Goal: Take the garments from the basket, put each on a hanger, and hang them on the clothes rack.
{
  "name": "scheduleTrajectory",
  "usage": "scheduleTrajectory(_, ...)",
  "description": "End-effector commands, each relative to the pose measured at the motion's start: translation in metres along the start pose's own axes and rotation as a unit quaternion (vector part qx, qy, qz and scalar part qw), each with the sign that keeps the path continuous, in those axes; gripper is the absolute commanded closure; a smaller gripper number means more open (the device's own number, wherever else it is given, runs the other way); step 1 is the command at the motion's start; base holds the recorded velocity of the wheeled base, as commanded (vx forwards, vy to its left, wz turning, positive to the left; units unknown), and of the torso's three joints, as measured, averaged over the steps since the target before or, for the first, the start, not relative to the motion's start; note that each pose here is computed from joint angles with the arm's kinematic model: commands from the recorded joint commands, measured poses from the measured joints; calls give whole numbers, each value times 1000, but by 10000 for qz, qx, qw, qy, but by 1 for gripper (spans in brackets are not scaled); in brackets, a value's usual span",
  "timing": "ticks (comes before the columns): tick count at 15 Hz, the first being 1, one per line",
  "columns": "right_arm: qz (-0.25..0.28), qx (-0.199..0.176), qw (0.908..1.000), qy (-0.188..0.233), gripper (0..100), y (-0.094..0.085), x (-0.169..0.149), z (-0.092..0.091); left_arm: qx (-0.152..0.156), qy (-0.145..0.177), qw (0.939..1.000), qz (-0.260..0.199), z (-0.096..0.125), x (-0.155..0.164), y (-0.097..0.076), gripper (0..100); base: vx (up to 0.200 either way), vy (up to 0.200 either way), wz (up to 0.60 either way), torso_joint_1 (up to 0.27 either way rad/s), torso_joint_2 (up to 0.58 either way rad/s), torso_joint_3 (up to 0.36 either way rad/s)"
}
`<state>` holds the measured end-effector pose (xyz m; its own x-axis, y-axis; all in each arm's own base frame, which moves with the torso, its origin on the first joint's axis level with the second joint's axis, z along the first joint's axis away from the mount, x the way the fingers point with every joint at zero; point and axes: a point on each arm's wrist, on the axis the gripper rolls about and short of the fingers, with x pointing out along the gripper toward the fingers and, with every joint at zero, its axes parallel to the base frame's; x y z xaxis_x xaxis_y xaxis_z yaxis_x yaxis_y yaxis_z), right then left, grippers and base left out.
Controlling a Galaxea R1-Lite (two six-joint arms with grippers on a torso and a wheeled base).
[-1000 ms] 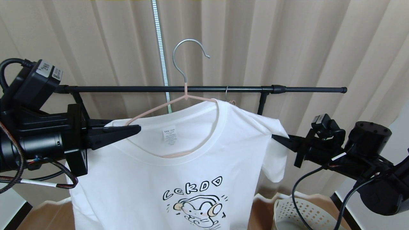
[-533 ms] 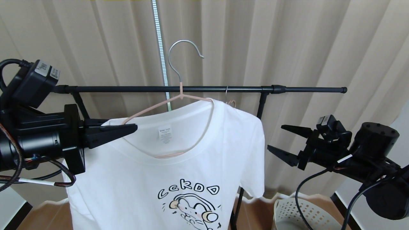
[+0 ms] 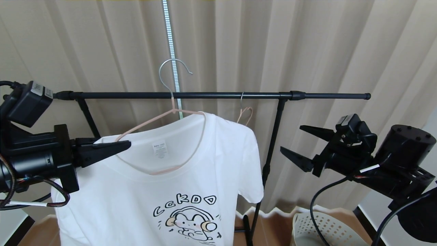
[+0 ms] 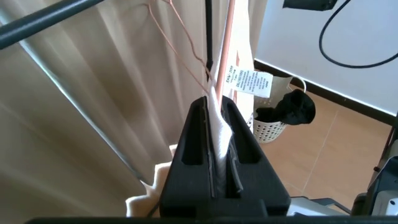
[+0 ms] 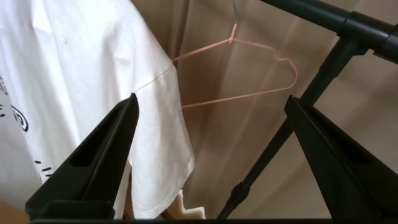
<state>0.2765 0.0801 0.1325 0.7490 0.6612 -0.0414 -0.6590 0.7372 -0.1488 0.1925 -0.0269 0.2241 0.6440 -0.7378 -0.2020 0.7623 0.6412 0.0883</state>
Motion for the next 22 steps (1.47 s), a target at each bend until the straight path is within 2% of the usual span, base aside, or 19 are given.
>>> scheduleTrajectory(1, 64, -42, 9998, -163, 0, 12, 3, 17, -110, 31, 9999, 41, -2, -1, 1, 100, 0, 0, 0, 0, 0, 0)
scheduleTrajectory(3, -6, 126, 9999, -80, 0, 17, 2, 26, -207, 46, 9998, 61, -3, -1, 2, 100, 0, 0, 0, 0, 0, 0)
scheduleTrajectory(6, -16, 165, 9999, -43, 0, 16, 3, 25, -295, 177, 9994, 81, -8, 4, 3, 100, 0, 0, 0, 0, 0, 0)
scheduleTrajectory(11, -11, 172, 9999, -8, 0, 15, 5, 23, -561, 676, 9961, -110, -22, 16, -1, 100, 0, 0, 0, 0, 0, 0)
scheduleTrajectory(16, -11, 180, 9998, -8, 0, 15, 6, 23, -576, 1153, 9916, 45, -36, 25, 4, 100, 0, 0, 0, 0, 0, 0)
scheduleTrajectory(19, -16, 178, 9998, 7, 0, 15, 6, 22, -437, 1550, 9865, 297, -49, 29, 7, 100, 0, 0, 0, 0, 0, 0)
scheduleTrajectory(22, -17, 183, 9998, 0, 0, 15, 7, 22, -419, 1654, 9849, 303, -54, 30, 7, 100, 0, 0, 0, 0, 0, 0)
